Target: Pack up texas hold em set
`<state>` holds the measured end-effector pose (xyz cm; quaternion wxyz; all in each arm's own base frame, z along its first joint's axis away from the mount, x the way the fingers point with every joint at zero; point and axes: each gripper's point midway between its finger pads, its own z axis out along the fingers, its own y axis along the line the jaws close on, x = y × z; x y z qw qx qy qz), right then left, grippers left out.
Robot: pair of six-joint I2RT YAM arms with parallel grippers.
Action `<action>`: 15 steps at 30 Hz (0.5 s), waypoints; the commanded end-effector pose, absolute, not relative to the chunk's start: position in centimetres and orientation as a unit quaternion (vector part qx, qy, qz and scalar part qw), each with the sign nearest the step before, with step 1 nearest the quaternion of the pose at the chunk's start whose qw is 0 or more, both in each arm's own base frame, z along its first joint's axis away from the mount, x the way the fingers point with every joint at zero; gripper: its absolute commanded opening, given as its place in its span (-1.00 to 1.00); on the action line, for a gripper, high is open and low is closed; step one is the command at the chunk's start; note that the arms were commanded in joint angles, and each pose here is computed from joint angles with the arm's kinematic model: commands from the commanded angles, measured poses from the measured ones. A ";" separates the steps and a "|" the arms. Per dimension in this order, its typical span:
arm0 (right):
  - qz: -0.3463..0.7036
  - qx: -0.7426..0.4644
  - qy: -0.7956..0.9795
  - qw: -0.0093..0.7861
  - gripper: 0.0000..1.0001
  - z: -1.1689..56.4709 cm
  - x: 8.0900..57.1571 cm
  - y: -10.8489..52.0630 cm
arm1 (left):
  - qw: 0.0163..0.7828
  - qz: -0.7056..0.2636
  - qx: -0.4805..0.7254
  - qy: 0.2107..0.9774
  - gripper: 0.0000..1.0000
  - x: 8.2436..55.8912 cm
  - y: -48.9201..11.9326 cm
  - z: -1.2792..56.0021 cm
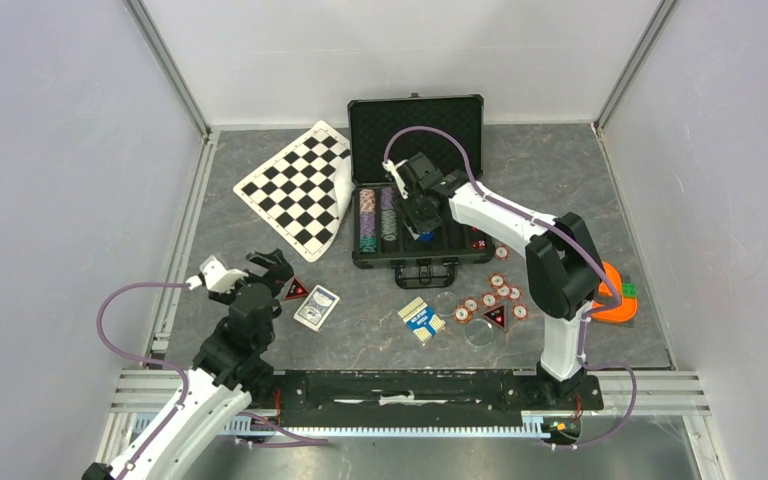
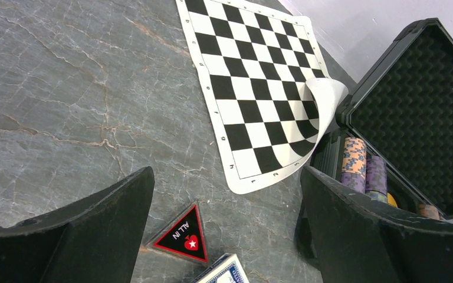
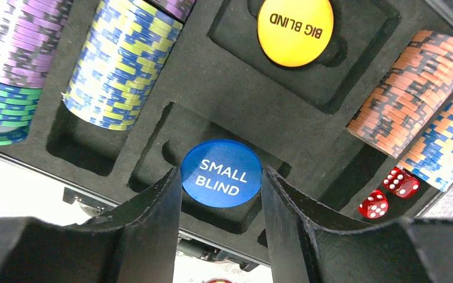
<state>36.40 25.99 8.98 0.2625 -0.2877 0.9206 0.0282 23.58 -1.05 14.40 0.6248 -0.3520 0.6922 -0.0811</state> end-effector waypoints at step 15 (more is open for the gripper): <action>0.034 -0.308 0.926 0.215 -0.17 5.1 35.2 25.4 | 0.635 -0.078 -0.351 0.684 0.99 24.1 -1.0 15.0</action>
